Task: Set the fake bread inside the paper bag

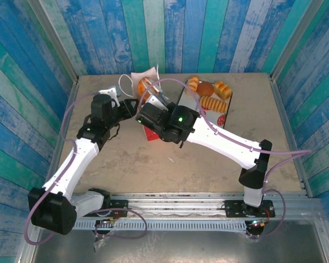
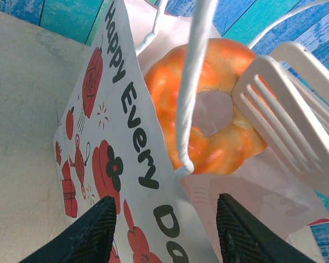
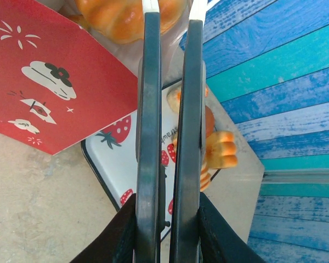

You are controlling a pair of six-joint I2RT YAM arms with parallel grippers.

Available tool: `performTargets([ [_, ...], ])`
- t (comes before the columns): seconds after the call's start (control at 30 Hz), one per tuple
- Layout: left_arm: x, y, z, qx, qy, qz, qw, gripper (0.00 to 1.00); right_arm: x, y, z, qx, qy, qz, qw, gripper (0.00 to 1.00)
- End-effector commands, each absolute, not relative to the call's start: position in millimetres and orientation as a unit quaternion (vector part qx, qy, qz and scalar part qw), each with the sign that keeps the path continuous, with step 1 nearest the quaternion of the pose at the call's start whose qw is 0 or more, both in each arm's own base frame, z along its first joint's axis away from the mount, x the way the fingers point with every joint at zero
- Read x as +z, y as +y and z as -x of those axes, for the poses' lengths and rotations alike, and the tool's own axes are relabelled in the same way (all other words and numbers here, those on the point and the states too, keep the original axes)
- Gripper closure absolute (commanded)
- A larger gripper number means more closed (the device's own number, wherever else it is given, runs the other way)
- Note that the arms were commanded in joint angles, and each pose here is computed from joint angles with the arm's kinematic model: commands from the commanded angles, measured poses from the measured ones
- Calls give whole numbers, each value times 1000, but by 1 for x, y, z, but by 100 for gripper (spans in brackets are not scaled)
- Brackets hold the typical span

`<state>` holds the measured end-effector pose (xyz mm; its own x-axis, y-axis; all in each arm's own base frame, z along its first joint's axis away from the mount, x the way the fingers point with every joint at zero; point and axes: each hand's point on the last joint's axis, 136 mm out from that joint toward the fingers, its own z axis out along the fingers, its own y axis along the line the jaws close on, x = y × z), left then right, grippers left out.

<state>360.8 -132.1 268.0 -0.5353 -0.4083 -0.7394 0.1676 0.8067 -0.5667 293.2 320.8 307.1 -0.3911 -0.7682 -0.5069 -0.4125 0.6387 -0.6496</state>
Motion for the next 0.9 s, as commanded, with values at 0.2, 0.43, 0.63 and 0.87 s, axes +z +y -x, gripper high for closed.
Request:
performTargets([
  [0.2,282,-127,-354,-290,816,64,497,48,309,317,-295,-197,818,346,415,66],
  [0.43,284,-126,-354,-285,816,63,498,48,314,316,-296,-192,820,338,420,66],
  [0.63,286,-126,-354,-286,815,62,501,46,325,314,-296,-181,822,325,432,67],
  [0.87,298,-127,-353,-294,806,59,510,37,345,315,-292,-142,824,309,453,68],
])
